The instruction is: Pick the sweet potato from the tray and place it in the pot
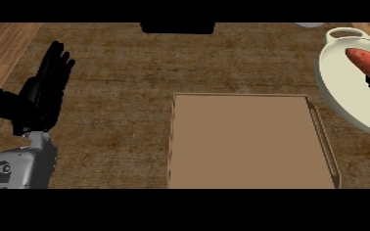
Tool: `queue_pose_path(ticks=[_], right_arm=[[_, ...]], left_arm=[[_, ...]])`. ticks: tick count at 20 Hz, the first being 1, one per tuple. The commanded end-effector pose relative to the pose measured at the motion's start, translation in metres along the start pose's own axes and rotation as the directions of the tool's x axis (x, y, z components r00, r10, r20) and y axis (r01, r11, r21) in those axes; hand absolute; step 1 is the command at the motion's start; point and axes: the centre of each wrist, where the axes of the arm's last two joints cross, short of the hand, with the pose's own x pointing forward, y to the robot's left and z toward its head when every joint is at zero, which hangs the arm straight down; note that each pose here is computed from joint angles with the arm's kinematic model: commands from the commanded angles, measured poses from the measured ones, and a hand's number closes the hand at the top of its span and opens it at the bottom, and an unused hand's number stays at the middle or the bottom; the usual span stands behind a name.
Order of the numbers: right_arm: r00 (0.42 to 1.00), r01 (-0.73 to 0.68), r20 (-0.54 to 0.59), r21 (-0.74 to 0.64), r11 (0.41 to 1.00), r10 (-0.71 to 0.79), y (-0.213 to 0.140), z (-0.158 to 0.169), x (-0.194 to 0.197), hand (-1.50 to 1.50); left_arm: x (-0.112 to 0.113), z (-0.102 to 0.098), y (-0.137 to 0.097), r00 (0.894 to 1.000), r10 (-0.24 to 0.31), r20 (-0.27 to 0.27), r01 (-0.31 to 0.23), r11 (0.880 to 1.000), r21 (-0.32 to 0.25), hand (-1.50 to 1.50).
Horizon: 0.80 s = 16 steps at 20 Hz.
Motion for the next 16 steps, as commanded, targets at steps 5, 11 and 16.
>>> queue_pose_path(ticks=[5,11,16], right_arm=[[0.979,0.199,-0.090,0.197,0.960,-0.184,0.018,-0.001,-0.032,-1.50],[0.859,0.511,-0.043,0.154,0.846,-0.511,0.011,-0.016,-0.022,-1.50],[0.739,0.673,-0.051,0.052,0.738,-0.671,0.002,-0.014,-0.037,-1.50]], left_arm=[[0.003,0.004,-0.006,1.000,0.001,0.012,-0.001,1.000,-0.008,0.00],[-0.002,0.004,0.001,1.000,-0.007,0.001,0.007,1.000,0.023,0.00],[-0.002,0.001,0.000,1.000,0.009,0.003,-0.009,1.000,-0.006,0.00]])
